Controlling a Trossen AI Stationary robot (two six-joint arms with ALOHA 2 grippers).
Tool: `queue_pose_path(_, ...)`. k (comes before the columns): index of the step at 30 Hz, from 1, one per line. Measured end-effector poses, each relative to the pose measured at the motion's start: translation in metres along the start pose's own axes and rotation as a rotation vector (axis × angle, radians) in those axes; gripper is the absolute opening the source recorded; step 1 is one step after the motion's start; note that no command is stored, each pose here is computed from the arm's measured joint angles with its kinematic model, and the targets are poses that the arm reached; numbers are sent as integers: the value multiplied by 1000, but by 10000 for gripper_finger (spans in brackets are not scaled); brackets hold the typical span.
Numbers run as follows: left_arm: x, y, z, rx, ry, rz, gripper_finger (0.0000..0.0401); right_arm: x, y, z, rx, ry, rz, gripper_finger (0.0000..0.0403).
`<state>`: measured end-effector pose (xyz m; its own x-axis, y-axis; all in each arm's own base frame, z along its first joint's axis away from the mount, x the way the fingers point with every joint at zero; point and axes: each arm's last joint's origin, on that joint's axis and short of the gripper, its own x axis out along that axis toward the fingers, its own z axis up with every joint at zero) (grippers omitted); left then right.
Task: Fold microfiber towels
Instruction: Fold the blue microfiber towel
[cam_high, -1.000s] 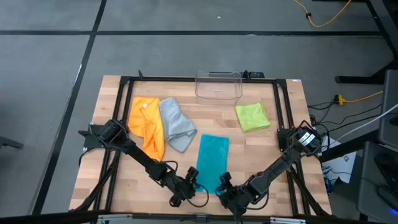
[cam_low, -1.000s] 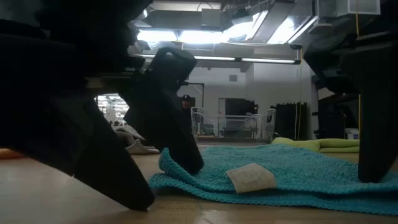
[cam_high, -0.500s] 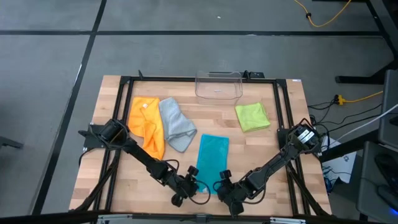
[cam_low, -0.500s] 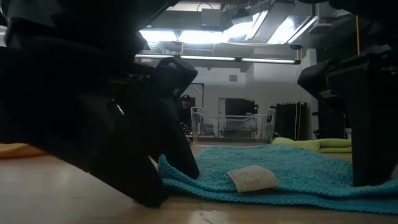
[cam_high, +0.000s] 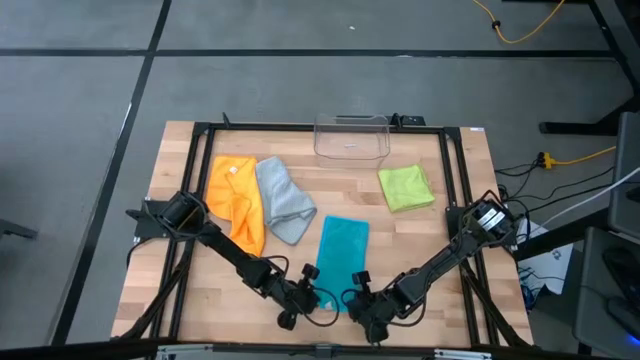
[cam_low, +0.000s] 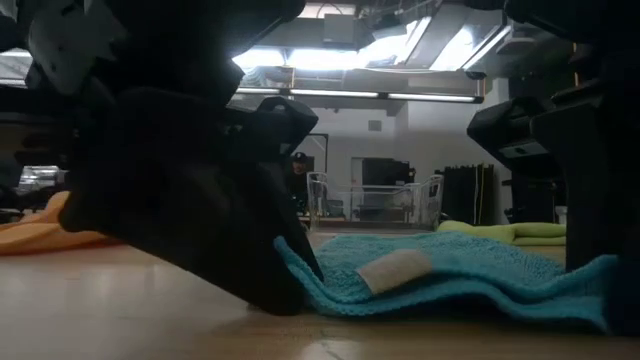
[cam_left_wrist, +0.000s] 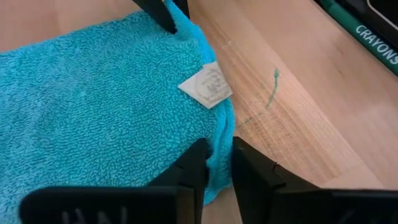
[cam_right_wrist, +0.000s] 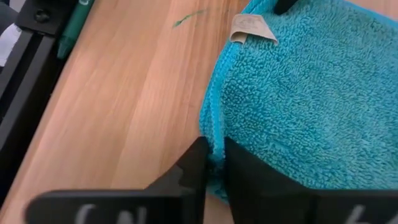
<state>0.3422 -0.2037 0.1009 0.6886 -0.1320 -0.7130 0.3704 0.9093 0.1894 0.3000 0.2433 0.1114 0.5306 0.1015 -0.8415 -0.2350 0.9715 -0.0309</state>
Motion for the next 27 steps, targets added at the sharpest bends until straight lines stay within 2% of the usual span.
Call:
queue_pose_path(4, 0, 0, 0, 1, 1, 5, 29, 0, 0, 0, -4, -12, -15, 10)
queue_pose_path(8, 0, 0, -1, 2, 2, 7, 4, 0, 0, 0, -12, -12, -15, 18)
queue_pose_path(19, -4, 1, 3, -8, -12, 3, 1, -1, 0, 2, 4, -28, -45, 7)
queue_pose_path(27, -9, 10, 5, -15, -4, 18, 0, -12, -4, 7, 88, 44, -163, 4)
